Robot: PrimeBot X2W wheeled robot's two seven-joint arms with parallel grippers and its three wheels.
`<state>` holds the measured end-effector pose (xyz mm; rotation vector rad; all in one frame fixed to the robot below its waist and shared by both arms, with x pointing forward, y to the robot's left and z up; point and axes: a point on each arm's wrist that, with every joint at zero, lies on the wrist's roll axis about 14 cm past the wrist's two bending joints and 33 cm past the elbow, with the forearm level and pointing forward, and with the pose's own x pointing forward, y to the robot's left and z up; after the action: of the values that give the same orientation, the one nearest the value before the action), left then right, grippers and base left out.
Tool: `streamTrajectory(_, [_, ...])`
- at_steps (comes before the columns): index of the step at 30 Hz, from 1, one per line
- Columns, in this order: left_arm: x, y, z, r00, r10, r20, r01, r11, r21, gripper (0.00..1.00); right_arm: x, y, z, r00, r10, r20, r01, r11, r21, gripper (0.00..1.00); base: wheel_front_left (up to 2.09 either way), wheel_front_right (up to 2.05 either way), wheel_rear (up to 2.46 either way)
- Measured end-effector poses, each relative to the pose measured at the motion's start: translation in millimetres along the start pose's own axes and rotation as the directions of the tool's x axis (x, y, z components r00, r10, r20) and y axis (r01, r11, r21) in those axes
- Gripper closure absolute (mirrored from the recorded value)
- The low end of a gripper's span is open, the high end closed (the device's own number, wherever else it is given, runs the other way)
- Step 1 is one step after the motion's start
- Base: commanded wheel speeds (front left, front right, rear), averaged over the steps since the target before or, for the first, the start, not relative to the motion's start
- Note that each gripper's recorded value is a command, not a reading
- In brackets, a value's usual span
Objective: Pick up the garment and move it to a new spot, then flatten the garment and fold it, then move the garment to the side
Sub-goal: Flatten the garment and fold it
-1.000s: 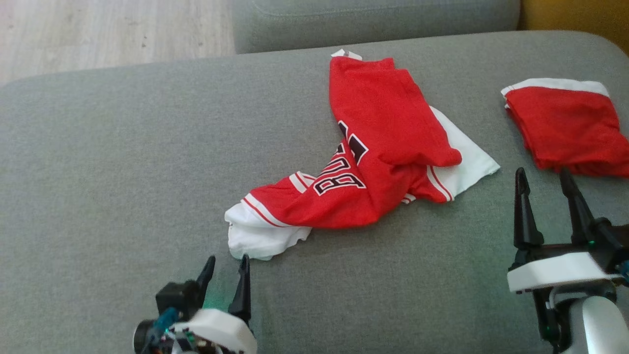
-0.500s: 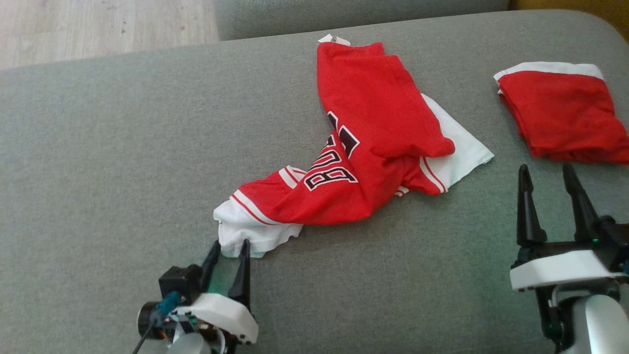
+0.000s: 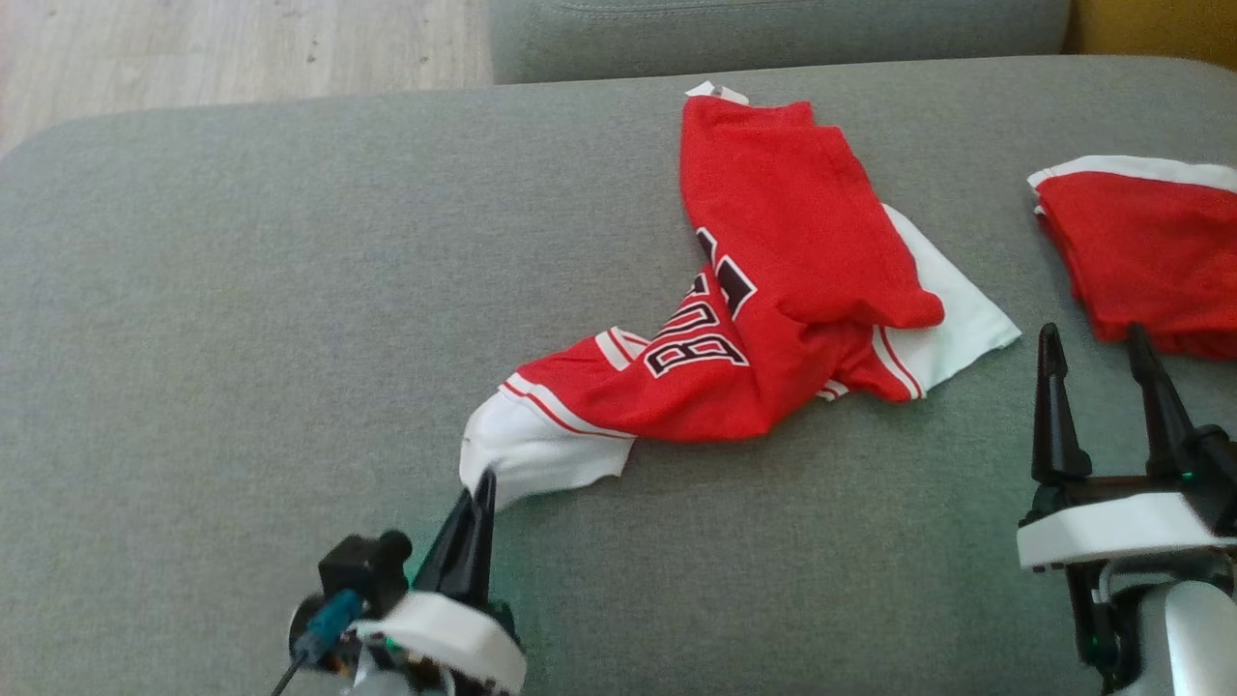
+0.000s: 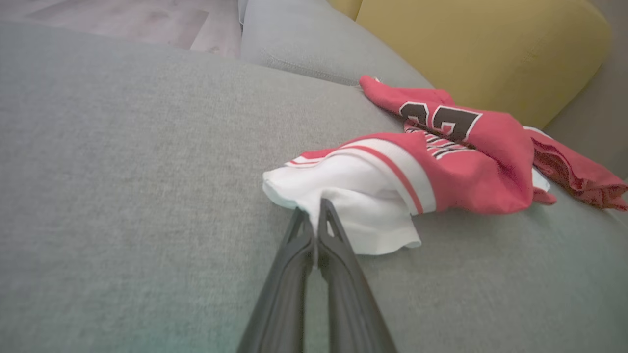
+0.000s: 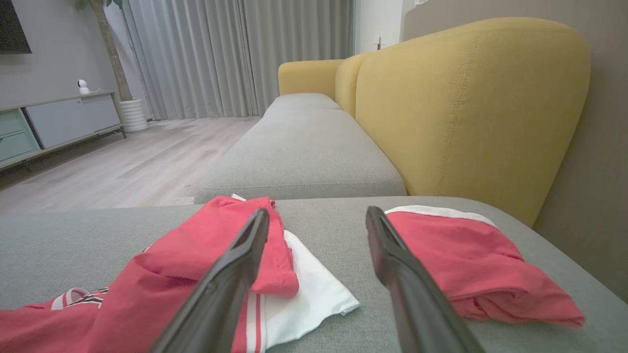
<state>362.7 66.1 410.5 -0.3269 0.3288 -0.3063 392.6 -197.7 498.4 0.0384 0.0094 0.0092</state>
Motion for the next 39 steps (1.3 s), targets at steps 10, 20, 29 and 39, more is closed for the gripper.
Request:
streamTrajectory(10, [-32,16,-36,0.979,0.06,-0.192,-0.067,0.997,-0.027,0.76,2,6,-6,1.0,0.018,-0.017,-0.018,1.0,0.0,0.0,0.0,0.0,0.0])
streamTrajectory(20, [-31,17,3,0.997,0.08,0.01,-0.08,0.997,0.016,0.0,-5,4,-2,1.0,0.012,-0.009,-0.012,1.0,-0.002,0.0,0.0,0.0,0.0])
streamTrajectory(29, [-37,5,30,0.989,0.046,0.141,-0.051,0.998,0.033,0.0,-22,8,-7,0.999,0.023,-0.024,-0.023,1.0,0.007,0.0,0.0,0.0,0.0])
streamTrajectory(39, [-44,1,40,0.981,0.048,0.187,-0.056,0.998,0.038,0.0,-27,18,0,0.999,0.051,-0.002,-0.051,0.998,0.026,0.0,0.0,0.0,0.0])
